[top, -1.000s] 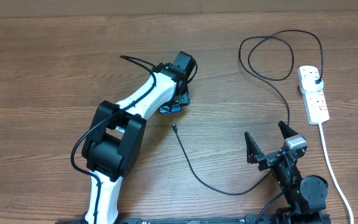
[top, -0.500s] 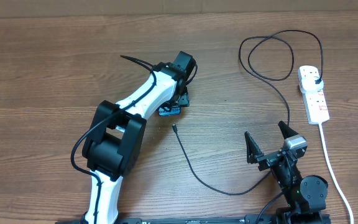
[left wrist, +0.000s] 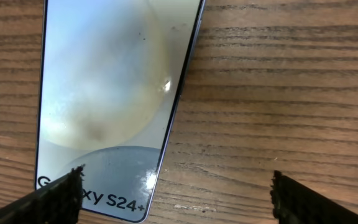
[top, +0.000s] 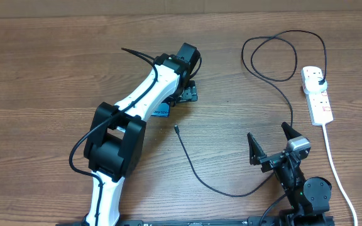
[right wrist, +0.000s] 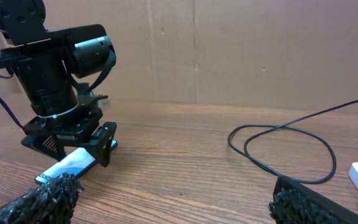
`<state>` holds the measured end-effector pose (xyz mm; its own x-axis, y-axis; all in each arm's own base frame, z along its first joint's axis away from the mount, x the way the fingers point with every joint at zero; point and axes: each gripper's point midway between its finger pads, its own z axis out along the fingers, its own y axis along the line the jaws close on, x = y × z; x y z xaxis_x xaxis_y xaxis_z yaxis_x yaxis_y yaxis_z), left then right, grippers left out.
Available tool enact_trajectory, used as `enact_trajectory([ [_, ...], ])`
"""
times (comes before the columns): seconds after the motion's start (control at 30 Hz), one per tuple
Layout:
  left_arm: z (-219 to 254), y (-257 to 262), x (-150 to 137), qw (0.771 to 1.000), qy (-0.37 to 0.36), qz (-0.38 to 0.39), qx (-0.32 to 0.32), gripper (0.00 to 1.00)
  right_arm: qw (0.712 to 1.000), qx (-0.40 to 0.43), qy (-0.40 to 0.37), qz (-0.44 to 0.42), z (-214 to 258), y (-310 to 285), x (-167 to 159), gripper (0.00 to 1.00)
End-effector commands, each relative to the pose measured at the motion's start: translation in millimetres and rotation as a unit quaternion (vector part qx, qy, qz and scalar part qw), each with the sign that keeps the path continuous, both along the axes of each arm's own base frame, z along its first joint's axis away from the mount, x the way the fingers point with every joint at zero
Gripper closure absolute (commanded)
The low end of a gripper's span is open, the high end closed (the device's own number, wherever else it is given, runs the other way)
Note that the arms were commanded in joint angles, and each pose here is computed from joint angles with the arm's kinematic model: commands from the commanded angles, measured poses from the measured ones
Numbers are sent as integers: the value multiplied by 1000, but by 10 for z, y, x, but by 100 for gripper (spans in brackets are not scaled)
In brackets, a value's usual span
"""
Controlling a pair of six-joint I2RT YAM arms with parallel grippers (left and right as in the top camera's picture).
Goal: Plug charger to phone and switch on socket
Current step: 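Lift the phone with the left gripper and tilt it upright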
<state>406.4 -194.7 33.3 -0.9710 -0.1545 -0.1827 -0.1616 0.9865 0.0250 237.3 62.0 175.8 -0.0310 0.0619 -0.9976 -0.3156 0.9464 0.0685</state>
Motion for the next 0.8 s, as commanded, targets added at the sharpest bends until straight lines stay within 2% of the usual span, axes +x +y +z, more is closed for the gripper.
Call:
enact_trajectory([
  [0.0,7,18,72,1000,-4,-9,2,0,1000,0,-2,-2,-19,-1,2,0],
  [0.37,52,203,405,995,-43,-95,8,0,1000,0,-2,-2,-18,-1,2,0],
  [0.63,19,242,440,986,-36,-160,-2,1,1000,0,-2,-2,-19,0,2,0],
  [0.77,-44,258,407,986,-28,-167,1,1,1000,0,-2,-2,-18,0,2,0],
])
